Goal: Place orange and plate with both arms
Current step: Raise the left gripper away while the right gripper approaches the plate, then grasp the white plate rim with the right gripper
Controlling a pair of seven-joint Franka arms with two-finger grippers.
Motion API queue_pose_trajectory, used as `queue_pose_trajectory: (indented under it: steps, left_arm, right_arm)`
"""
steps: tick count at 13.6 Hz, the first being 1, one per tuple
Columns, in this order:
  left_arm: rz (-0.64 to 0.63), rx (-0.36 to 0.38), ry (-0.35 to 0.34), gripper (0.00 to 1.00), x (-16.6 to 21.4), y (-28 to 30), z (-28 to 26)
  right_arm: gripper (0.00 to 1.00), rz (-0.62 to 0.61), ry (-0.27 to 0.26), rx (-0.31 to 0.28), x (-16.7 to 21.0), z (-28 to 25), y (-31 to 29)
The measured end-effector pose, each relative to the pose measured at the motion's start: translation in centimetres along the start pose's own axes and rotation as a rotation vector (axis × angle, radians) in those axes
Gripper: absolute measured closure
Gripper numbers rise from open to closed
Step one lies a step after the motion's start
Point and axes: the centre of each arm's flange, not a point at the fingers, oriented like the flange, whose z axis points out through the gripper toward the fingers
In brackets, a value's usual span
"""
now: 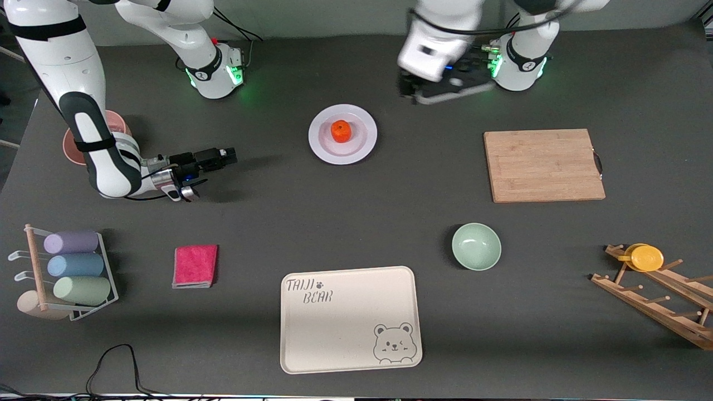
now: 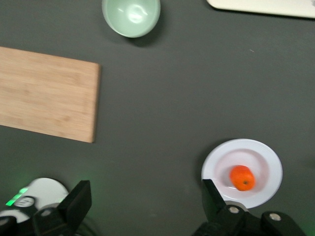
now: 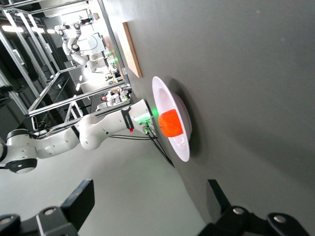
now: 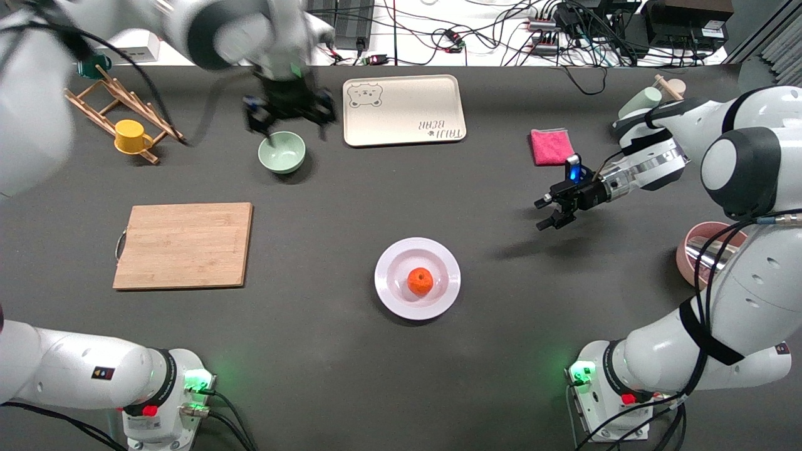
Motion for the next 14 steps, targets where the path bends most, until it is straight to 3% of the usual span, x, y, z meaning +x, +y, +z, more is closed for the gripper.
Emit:
queue_pose_trajectory:
  steps: [2, 5, 10, 14]
  left_arm:
    - [0.008, -0.010, -0.037, 0.00, 5.3, -6.4, -1.2]
    - [0.009, -0.051, -0.053, 0.00, 10.9, -15.1, -2.2]
    - [0.042, -0.108, -0.043, 0.00, 15.9, -27.7, -1.9]
    - [0.093, -0.128, -0.010, 0.00, 18.2, -30.3, -0.7]
  right_arm:
    - [0.00, -0.001, 0.030, -0.004, 0.5, 1.4, -0.1]
    - [0.00, -0.025, 0.027, -0.005, 0.2, 4.4, 0.2]
    - [0.00, -0.055, 0.007, 0.038, -4.1, 6.7, 3.3]
    - [0.00, -0.095, 0.007, 0.071, -6.9, 8.2, 4.9]
